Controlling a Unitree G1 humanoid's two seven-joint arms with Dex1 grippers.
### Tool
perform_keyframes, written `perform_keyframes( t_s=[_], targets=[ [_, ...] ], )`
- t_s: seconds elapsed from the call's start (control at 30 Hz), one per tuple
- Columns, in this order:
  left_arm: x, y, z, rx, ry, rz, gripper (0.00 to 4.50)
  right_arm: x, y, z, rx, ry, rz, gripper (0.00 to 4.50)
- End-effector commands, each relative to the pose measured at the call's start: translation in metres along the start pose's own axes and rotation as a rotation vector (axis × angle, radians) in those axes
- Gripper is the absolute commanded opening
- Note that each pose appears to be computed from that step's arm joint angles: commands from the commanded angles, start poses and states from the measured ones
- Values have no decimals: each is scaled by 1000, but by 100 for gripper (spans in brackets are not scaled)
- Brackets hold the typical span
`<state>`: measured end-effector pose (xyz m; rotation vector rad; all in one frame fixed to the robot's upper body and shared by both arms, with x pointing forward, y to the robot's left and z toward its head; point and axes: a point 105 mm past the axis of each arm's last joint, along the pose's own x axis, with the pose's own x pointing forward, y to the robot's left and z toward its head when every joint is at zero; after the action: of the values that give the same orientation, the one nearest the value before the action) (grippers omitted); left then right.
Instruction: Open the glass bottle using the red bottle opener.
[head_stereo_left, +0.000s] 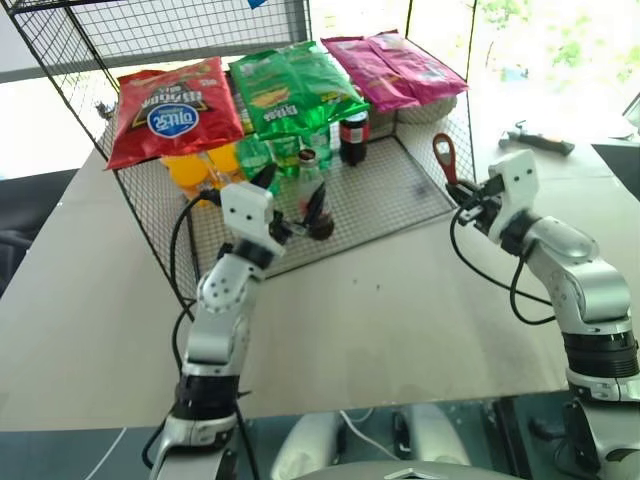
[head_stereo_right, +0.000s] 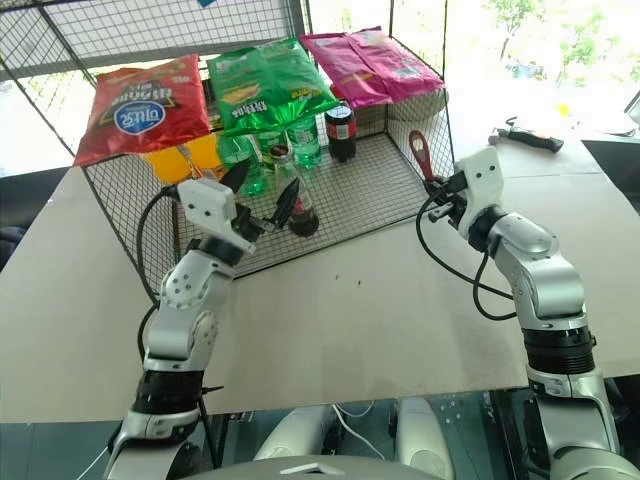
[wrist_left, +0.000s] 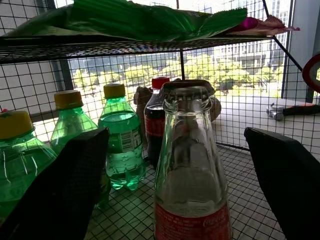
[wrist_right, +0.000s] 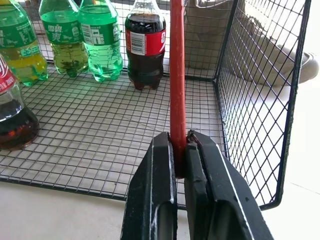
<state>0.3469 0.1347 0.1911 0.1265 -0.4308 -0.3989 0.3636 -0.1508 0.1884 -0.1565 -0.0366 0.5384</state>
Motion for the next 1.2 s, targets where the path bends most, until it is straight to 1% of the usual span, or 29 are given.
perform_keyframes(
  t_s=[0.03, 0.2, 0.37, 0.5, 0.67, 0.73, 0.8, 0.83, 0.9, 1.07, 1.2],
  targets=[
    [11, -2, 9, 11, -61, -28, 445, -4, -6, 29, -52, -98, -32, 0],
    [22, -5, 2, -9, -55, -56, 445, -4, -3, 33, -56, -113, -39, 0],
    [33, -7, -13, -4, -7, -72, 445, -5, -1, 34, -57, -119, -41, 0],
    [37, -9, -15, -23, -9, -77, 445, -5, 0, 34, -58, -120, -43, 0],
    [39, -12, -26, -38, 29, -86, 445, -5, -1, 36, -57, -123, -48, 0],
    [39, -13, -26, -40, 30, -94, 397, -5, -1, 36, -58, -123, -50, 0],
    [38, -12, -26, -36, 31, -93, 310, -5, -1, 36, -59, -123, -50, 0],
    [37, -12, -26, -25, 32, -95, 291, -5, 0, 36, -59, -123, -50, 0],
    [36, -13, -25, -21, 24, -99, 291, -5, 0, 36, -59, -123, -48, 0],
    [33, -28, 0, -91, -68, -180, 291, -4, -1, 39, -61, -138, -56, 0],
    [26, -42, 14, -128, -83, -267, 291, -4, -5, 41, -64, -145, -70, 0]
  ],
)
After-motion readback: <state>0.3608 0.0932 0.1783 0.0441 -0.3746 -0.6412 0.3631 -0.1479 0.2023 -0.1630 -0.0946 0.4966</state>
